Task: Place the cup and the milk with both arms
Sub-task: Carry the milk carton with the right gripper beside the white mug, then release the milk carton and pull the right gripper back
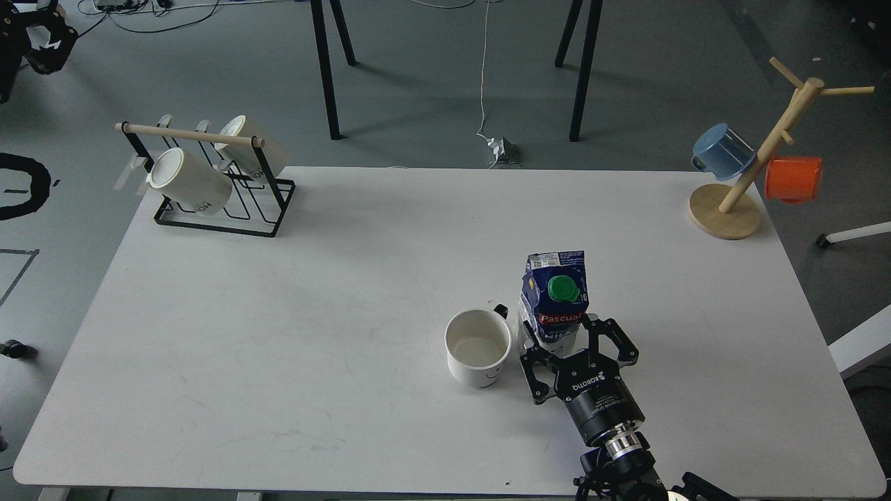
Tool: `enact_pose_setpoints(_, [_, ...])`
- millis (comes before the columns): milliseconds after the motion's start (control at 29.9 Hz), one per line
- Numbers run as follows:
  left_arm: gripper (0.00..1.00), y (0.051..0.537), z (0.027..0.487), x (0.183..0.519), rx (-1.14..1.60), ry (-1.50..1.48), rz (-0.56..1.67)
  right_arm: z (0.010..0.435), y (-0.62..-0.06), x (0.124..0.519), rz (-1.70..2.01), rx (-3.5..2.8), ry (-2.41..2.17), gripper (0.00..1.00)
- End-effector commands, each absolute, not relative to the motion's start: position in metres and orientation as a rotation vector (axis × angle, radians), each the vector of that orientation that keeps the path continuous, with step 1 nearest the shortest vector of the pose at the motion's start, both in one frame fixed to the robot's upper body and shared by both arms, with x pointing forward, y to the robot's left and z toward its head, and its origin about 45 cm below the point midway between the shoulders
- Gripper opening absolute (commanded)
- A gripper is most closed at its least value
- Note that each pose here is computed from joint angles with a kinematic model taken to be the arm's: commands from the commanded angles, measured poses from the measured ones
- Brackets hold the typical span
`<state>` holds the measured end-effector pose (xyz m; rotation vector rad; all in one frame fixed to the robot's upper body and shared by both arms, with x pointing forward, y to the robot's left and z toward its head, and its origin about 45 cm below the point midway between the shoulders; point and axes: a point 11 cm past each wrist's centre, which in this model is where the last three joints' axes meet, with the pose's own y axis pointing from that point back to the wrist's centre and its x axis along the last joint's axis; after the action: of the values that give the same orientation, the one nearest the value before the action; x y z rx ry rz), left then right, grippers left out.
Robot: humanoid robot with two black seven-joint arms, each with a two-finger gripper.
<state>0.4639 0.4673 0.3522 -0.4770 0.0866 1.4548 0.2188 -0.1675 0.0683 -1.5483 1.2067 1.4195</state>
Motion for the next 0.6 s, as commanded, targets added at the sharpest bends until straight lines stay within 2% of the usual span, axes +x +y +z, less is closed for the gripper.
enact_pose_setpoints(0, [1.00,0.467,0.352,0.464,-0.477,0.087,1.454,0.068,-0.168,0.217,1.422,-1.548,1.209,0.87])
enact_pose_setpoints(100, [1.00,0.466,0.352,0.464,-0.477,0.088,1.453,0.067,-0.168,0.217,1.421,-1.540,1.213,0.96])
enact_pose_setpoints(568, [1.00,0.464,0.353,0.466,-0.483,0.087,1.447,0.070,-0.165,0.195,1.457,-1.504,1.194,0.98])
